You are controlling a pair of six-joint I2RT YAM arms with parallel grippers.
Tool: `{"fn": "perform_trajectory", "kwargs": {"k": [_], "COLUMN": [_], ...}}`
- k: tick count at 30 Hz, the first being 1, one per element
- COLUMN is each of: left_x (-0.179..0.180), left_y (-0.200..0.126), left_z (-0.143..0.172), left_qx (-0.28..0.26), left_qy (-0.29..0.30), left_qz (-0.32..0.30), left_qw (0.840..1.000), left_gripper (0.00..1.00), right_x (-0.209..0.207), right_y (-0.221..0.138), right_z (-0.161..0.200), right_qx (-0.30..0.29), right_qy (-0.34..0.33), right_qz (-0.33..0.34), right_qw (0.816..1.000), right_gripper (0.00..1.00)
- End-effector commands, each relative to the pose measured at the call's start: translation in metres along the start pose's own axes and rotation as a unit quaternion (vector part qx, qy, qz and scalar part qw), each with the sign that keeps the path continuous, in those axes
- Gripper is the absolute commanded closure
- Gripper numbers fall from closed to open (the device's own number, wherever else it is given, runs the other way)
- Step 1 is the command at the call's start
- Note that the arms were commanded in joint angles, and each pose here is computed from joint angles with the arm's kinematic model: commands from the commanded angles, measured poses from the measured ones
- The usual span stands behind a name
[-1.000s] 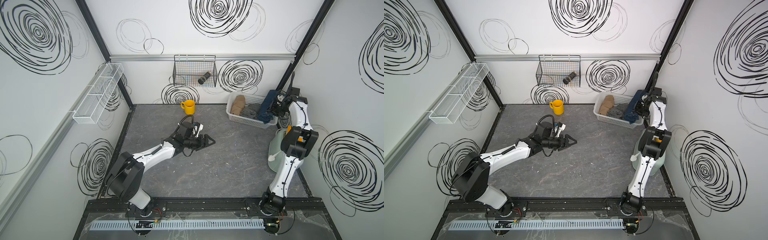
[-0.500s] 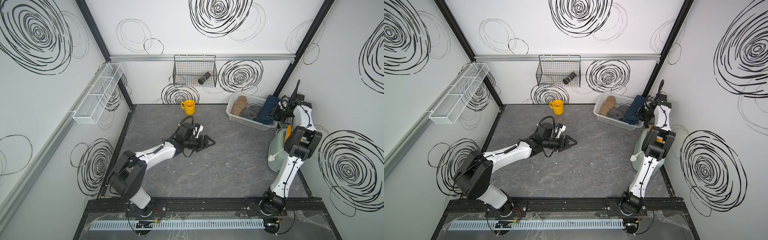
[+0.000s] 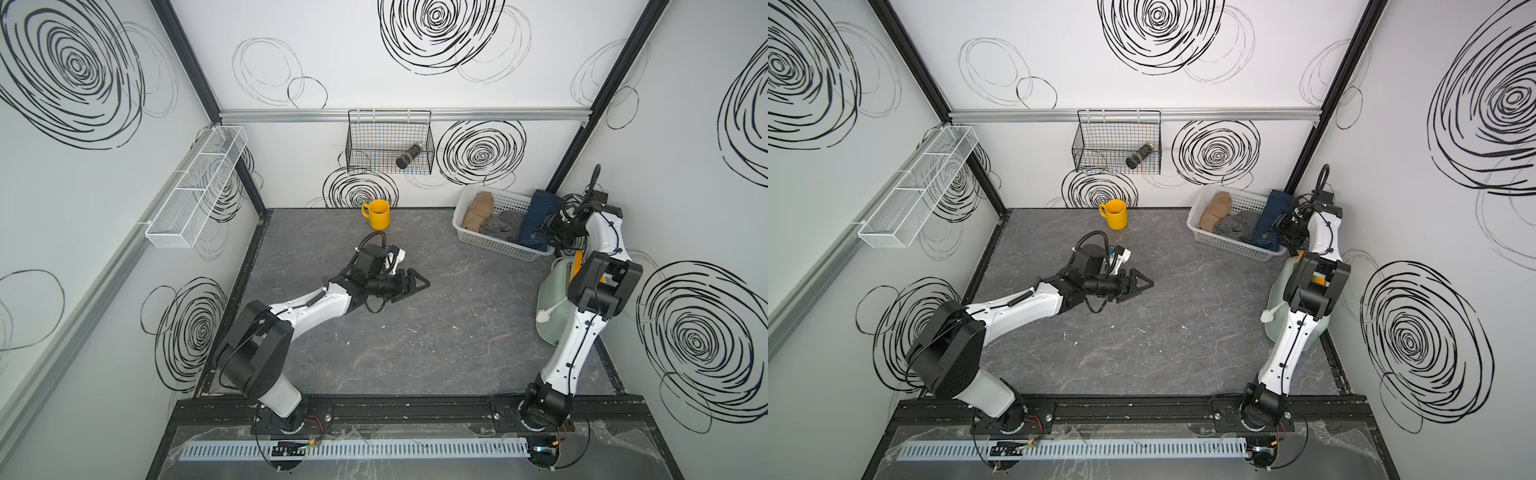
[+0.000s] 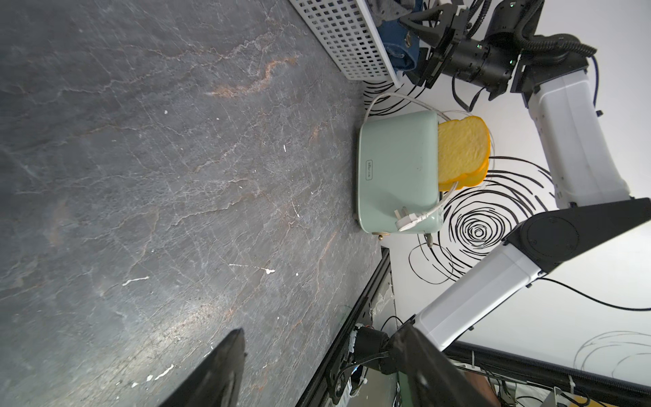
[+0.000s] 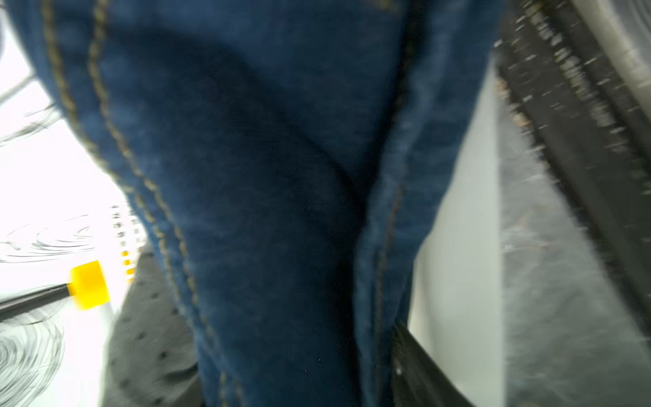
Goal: Roll up the skirts
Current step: Place the skirt in the basket.
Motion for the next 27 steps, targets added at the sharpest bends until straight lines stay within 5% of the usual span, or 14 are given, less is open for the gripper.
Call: {"fn": "perform_trajectory", "kwargs": {"k": [1, 10, 19, 23, 27], "left_x": [0.001, -0.002, -0.019, -0.040, -0.063], "left_y": [-0.003, -0.009, -0.030, -0.054, -0.089], "left_z": [-0.005, -0.008, -0.017, -0.019, -0.021], "left_qx": [-0.011, -0.026, -0.072, -0.139, -0.241], "left_qy": [0.008, 0.024, 0.073, 0.132, 0.173], "left_qz": [-0.003, -0.022, -0.062, -0.118, -0.182], "left_qw": [1.000, 0.999, 0.993, 0.974, 0.937], "left_gripper": [0.25, 0.25, 0.25, 0.25, 0.23], "right_x": [0.011, 0.023, 0.054, 0.070, 0.100], "right_y": [-0.022, -0.028, -0.088, -0.120, -0.142], "right_z": [-0.001, 0.004, 0.023, 0.053, 0.106], "right_qx": [-0.046, -0.081, -0.186, -0.254, -0.332], "right_qy": [-0.002, -0.005, -0.017, -0.037, -0.103], "right_qz": [0.039, 0.038, 0.047, 0.046, 0.006], "right_qw": [0.998, 0.996, 0.981, 0.965, 0.937], "right_gripper": [0.22, 0.18, 0.18, 0.17, 0.16]}}
Point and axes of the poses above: each gripper's point midway between its finger pads, its own y axis out along the fingers, its own x axis along the line the jaws close on, z = x × y, the point moved 9 cm from there along -y, back along the fingers, and after that the axes turned 2 degrees about y, right-handed, at the moved point
